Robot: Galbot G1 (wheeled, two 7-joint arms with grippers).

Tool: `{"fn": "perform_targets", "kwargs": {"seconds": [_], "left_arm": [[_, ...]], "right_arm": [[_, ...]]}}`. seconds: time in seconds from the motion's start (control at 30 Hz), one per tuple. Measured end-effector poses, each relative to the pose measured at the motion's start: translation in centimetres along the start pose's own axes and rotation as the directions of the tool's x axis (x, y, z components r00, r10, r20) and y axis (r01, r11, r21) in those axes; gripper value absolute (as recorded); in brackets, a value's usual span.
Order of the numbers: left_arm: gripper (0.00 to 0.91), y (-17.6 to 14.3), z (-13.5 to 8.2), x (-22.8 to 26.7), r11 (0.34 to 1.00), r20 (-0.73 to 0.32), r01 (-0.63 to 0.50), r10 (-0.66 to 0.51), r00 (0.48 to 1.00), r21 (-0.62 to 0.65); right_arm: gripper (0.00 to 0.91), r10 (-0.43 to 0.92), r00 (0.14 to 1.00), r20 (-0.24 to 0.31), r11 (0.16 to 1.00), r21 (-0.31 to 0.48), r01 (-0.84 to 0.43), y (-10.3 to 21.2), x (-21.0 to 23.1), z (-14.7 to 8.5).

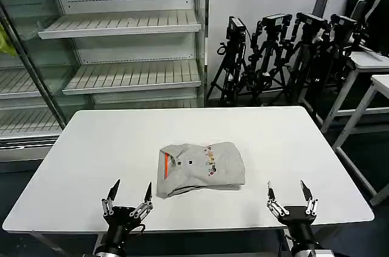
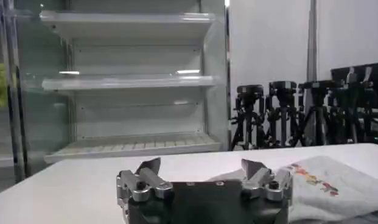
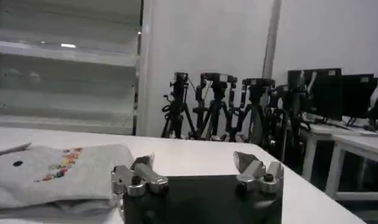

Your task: Fold and organize the clothes.

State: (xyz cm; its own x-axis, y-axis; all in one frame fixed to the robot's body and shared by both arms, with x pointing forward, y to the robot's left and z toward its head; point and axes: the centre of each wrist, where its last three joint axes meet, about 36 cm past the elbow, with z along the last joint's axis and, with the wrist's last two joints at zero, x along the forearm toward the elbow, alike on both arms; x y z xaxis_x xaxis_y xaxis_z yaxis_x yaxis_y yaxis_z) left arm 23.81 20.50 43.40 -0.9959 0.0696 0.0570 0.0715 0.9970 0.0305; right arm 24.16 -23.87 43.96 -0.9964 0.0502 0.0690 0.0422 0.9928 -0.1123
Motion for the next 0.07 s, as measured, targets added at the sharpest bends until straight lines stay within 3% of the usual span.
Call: {"fn": "perform_targets", "kwargs": {"seconds": [0.07], "left_arm": [[0.907,-0.07,0.08,0.00,1.000,-0.001,-0.003,0.003,1.000,0.001]], "right_arm": [[0.907,-0.006,1.000,-0.003,1.000,-0.003,0.006,0.18,0.07,0.06]]}}
